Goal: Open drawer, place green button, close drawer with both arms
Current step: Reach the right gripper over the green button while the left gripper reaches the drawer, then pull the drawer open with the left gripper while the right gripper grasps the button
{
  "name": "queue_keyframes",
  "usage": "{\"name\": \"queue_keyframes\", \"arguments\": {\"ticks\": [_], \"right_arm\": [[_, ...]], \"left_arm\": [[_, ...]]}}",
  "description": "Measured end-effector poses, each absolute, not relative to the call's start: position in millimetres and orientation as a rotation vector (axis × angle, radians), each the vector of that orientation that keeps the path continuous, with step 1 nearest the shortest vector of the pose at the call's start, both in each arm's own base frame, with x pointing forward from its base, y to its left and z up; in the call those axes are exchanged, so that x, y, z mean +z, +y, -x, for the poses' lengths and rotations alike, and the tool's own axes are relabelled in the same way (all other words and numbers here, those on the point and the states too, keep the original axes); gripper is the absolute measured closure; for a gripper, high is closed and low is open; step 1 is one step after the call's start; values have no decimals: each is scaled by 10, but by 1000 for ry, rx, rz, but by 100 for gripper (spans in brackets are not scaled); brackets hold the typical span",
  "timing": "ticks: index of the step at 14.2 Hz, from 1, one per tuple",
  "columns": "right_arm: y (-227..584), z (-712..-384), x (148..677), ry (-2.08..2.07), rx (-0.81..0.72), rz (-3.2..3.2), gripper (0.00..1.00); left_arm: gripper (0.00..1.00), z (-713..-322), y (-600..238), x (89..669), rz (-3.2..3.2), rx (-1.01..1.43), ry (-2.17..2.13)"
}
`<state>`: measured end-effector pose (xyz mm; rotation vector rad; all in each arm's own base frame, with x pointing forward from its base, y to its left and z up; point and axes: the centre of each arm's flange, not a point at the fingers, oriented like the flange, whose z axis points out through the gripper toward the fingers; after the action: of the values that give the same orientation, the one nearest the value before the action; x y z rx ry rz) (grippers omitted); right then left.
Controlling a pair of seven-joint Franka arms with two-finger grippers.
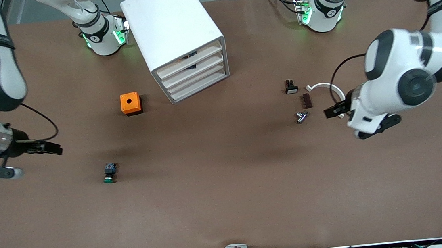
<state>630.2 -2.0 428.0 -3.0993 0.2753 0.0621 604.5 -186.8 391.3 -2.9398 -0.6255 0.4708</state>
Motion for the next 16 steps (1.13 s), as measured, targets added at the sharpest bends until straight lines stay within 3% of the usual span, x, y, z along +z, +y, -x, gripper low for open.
{"name": "queue_keyframes", "arguments": {"ticks": [6,14,16], "right_arm": [[96,-6405,3173,350,9,3099,0],[692,-6375,2638,444,-66,3078,0],[644,-6261,2361,452,-100,3077,0]], "left_arm": [[0,-5722,-3189,3076,2519,563,-1314],[0,-5103,-4132,2442,1852,990,-1834],[15,-5011,-4268,2308,1673,1094,-1896]]}}
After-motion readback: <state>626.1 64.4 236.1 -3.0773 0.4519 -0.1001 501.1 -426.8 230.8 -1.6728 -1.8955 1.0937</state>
